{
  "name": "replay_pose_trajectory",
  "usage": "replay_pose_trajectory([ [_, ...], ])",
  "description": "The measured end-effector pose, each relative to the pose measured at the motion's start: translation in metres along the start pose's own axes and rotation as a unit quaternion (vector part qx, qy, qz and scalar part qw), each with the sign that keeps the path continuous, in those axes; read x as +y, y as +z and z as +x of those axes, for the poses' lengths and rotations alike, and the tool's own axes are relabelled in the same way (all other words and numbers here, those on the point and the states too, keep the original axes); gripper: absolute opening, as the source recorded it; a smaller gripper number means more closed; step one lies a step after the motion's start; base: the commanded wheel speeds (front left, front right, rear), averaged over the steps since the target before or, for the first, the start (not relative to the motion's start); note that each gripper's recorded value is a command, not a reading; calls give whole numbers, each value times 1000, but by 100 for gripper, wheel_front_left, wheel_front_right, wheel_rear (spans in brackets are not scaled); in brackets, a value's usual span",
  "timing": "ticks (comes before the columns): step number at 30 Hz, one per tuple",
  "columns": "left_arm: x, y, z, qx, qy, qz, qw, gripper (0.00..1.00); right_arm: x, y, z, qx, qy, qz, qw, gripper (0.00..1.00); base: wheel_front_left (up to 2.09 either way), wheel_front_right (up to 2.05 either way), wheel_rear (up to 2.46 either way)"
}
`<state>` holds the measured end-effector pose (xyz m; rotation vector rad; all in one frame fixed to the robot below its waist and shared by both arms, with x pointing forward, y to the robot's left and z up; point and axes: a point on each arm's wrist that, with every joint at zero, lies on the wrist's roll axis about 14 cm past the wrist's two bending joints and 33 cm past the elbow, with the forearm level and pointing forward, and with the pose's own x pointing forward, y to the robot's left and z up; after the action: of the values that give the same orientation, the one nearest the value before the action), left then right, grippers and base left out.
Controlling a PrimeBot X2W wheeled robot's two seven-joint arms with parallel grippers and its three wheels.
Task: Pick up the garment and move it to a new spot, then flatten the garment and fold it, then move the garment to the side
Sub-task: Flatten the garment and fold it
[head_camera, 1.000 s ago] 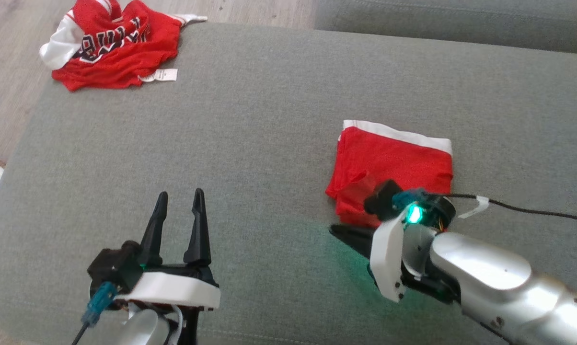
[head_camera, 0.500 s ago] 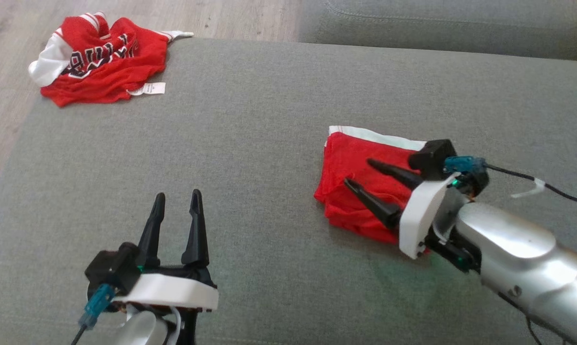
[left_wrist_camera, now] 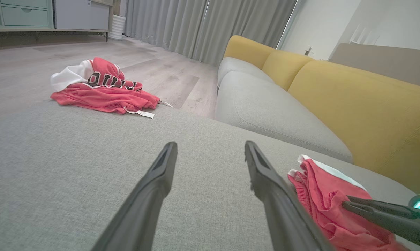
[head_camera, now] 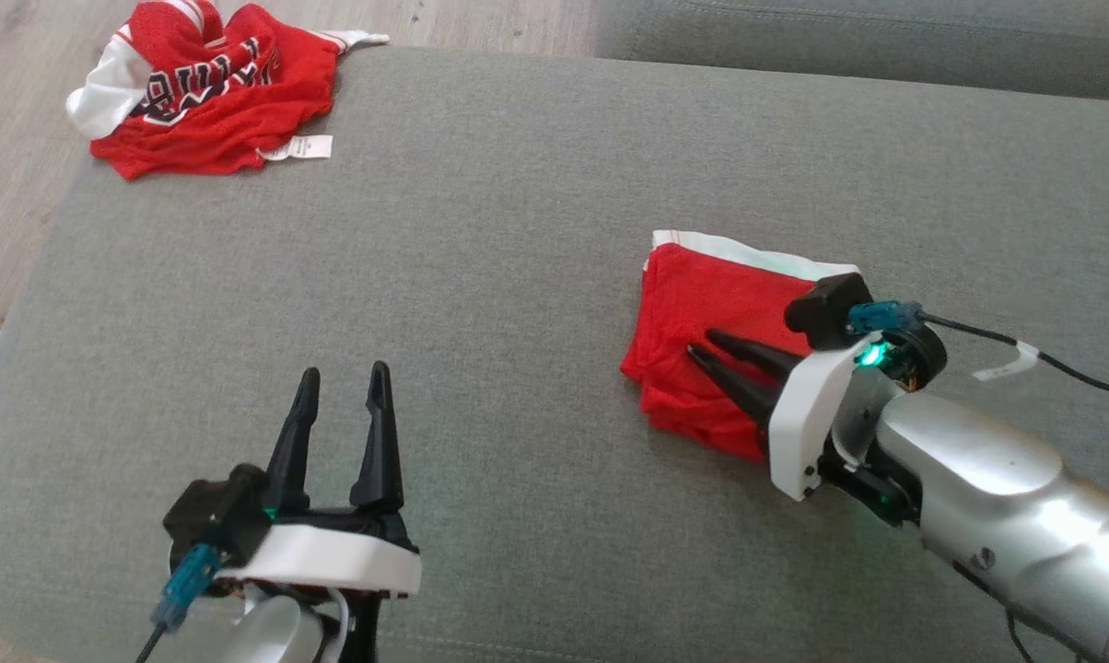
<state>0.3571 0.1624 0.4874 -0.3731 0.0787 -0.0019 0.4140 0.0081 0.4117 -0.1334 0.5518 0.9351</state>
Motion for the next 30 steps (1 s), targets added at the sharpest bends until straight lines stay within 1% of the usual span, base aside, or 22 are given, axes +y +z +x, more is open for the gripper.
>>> replay_pose_trajectory([
  [3,2,0,-1,0,4,0,1000,100,7,2,4,-2,11,-2,1000,7,0,0,0],
  [4,3,0,-1,0,4,1,1000,100,10,3,4,-2,14,-4,1000,0,0,0,0],
  [8,3,0,-2,0,5,1,1000,100,17,8,4,-7,25,-16,1000,0,0,0,0],
  [12,1,1,-2,-3,1,2,1000,100,32,12,1,-13,44,-28,999,0,0,0,0],
  [15,-1,2,-1,-3,-2,1,1000,100,44,-3,-2,8,55,-33,998,0,0,0,0],
  [20,-4,1,0,-2,-7,1,1000,100,58,-32,-7,39,65,-25,997,0,0,0,0],
  [21,-4,1,0,-2,-7,1,1000,100,59,-34,-7,41,66,-26,997,3,0,0,0],
  [22,-5,1,1,-2,-8,1,1000,100,60,-34,-7,41,66,-28,997,10,0,0,0],
  [23,-5,1,1,-1,-9,1,1000,100,61,-33,-6,40,66,-28,997,13,0,0,0],
  [24,-6,0,1,-1,-10,1,1000,100,62,-33,-6,39,67,-26,997,19,0,0,0],
  [25,-6,0,2,-1,-11,1,1000,100,64,-33,-5,39,68,-26,997,33,0,0,0],
  [26,-7,0,2,-1,-12,1,1000,100,65,-33,-4,38,68,-27,997,64,0,0,0],
  [28,-9,0,2,-1,-14,2,1000,100,69,-31,-2,33,69,-27,997,100,0,0,0],
  [30,-10,1,3,-2,-15,2,1000,100,72,-30,-2,30,70,-29,997,100,0,0,0],
])
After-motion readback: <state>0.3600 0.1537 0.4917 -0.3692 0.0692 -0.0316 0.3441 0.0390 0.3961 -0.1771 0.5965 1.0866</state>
